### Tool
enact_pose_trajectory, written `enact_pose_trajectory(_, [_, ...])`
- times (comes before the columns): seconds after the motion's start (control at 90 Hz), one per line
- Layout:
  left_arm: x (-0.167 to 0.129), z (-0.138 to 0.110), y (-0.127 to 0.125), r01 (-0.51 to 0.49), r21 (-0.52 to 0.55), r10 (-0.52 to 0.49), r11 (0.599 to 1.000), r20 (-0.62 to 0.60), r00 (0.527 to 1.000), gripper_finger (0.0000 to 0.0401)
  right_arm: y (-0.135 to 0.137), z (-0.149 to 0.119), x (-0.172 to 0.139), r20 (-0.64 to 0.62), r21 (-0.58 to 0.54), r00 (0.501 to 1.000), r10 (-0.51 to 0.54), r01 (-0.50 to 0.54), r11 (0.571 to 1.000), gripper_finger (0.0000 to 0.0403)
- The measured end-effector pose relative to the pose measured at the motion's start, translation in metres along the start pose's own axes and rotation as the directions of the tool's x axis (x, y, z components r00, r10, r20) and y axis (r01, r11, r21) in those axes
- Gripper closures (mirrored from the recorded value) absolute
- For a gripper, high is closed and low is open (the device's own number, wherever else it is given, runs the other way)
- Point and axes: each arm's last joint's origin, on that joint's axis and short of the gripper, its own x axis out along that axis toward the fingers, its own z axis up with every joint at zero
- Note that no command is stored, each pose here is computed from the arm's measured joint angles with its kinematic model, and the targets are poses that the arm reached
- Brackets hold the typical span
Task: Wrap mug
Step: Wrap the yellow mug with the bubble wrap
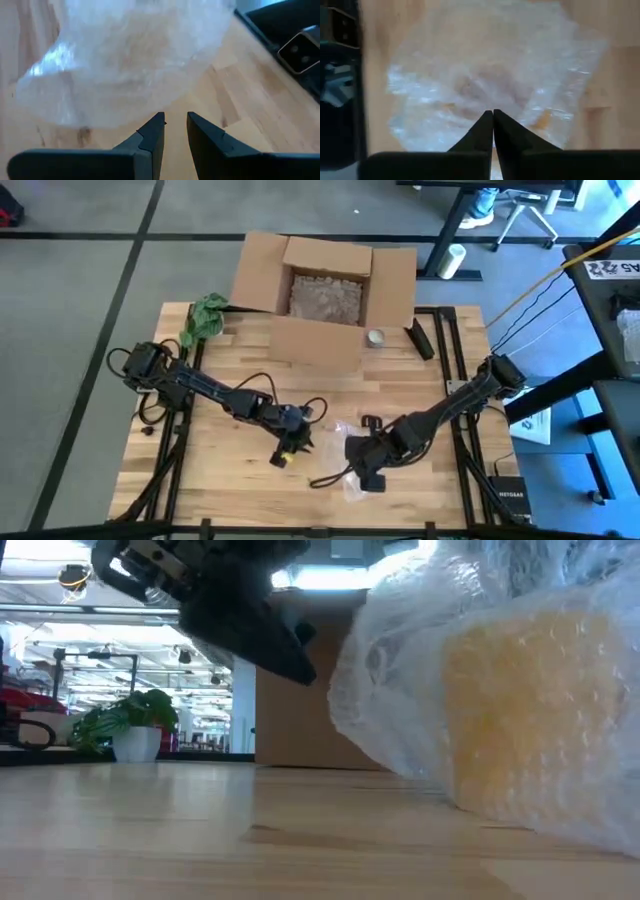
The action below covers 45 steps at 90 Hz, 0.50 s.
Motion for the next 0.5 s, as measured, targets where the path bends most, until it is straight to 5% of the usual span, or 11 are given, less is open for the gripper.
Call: enact_pose_trajectory(0.5, [0.007, -0.005, 0.004, -0.005, 0.008, 0.005, 1.0, -0.017, 1.0, 0.0336, -0.026, -0.008, 0.087, -0.109, 0.04, 0.989, 0.101, -0.097, 0.994, 0.0403])
